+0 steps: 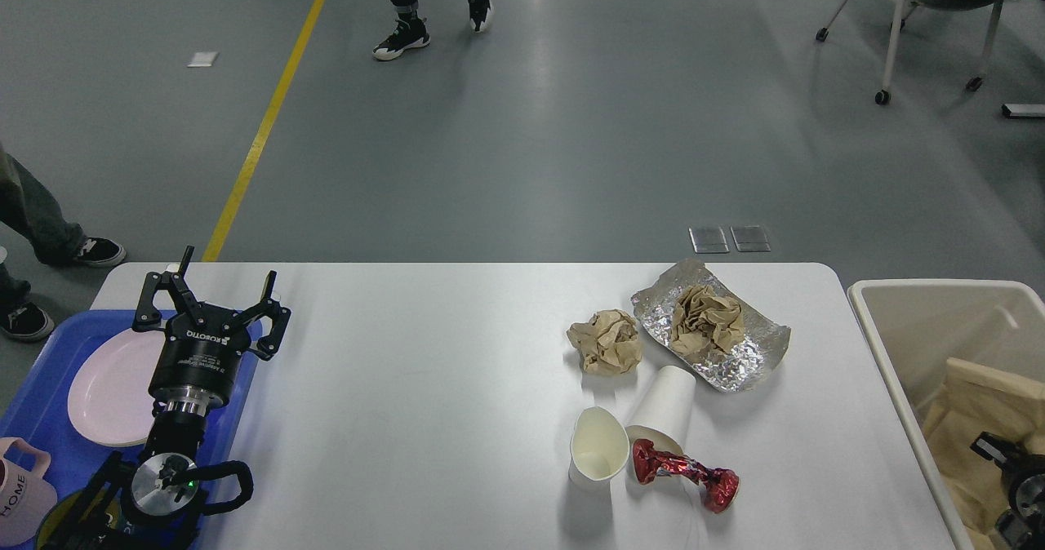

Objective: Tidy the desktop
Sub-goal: 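Raise the right gripper up out of the bin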

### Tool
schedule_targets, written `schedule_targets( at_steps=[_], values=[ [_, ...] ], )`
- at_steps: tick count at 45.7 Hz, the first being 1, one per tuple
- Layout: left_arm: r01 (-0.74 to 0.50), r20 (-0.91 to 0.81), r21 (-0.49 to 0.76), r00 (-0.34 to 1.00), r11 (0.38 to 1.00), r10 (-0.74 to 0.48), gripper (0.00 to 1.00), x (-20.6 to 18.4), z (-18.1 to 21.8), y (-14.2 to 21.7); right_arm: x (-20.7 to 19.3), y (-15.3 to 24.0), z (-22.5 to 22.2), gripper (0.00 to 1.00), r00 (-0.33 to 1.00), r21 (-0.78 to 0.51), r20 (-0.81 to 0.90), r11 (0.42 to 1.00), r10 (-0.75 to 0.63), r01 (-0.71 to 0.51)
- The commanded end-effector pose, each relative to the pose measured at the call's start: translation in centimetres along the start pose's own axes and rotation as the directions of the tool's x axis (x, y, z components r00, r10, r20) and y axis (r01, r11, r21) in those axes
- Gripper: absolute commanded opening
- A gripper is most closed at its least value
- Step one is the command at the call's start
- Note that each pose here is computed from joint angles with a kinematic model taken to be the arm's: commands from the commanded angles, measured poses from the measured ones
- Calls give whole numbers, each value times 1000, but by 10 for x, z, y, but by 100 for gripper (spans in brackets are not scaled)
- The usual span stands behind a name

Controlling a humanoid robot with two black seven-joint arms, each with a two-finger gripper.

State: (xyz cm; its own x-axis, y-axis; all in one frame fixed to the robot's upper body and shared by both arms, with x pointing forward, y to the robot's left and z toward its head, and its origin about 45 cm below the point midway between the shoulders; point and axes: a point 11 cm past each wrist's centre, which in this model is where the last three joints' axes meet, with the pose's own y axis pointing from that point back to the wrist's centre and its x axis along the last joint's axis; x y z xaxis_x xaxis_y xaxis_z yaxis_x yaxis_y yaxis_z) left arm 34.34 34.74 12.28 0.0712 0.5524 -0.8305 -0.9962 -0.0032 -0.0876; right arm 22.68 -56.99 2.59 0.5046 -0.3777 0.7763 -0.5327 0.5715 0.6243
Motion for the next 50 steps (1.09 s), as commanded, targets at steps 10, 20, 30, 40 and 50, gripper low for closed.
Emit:
schedule_targets(
  at_steps=[10,20,30,40,50],
  values=[
    [0,-1,-1,1000,1000,0,96,0,0,0,-14,2,2,0,1000,-3,-6,1000,-27,27],
    [0,-1,-1,1000,1000,0,96,0,0,0,-16,2,2,0,999,-6,15,1000,-28,28],
    [0,0,0,1000,1000,0,96,0,0,0,-19,3,0,0,999,0,12,999,-32,32],
    [0,0,0,1000,1000,0,96,0,0,0,-18,3,0,99,1000,-1,5,1000,-14,14],
    [0,-1,-1,1000,1000,0,96,0,0,0,-21,4,1,100,1000,0,-4,1000,-25,25]
  ],
)
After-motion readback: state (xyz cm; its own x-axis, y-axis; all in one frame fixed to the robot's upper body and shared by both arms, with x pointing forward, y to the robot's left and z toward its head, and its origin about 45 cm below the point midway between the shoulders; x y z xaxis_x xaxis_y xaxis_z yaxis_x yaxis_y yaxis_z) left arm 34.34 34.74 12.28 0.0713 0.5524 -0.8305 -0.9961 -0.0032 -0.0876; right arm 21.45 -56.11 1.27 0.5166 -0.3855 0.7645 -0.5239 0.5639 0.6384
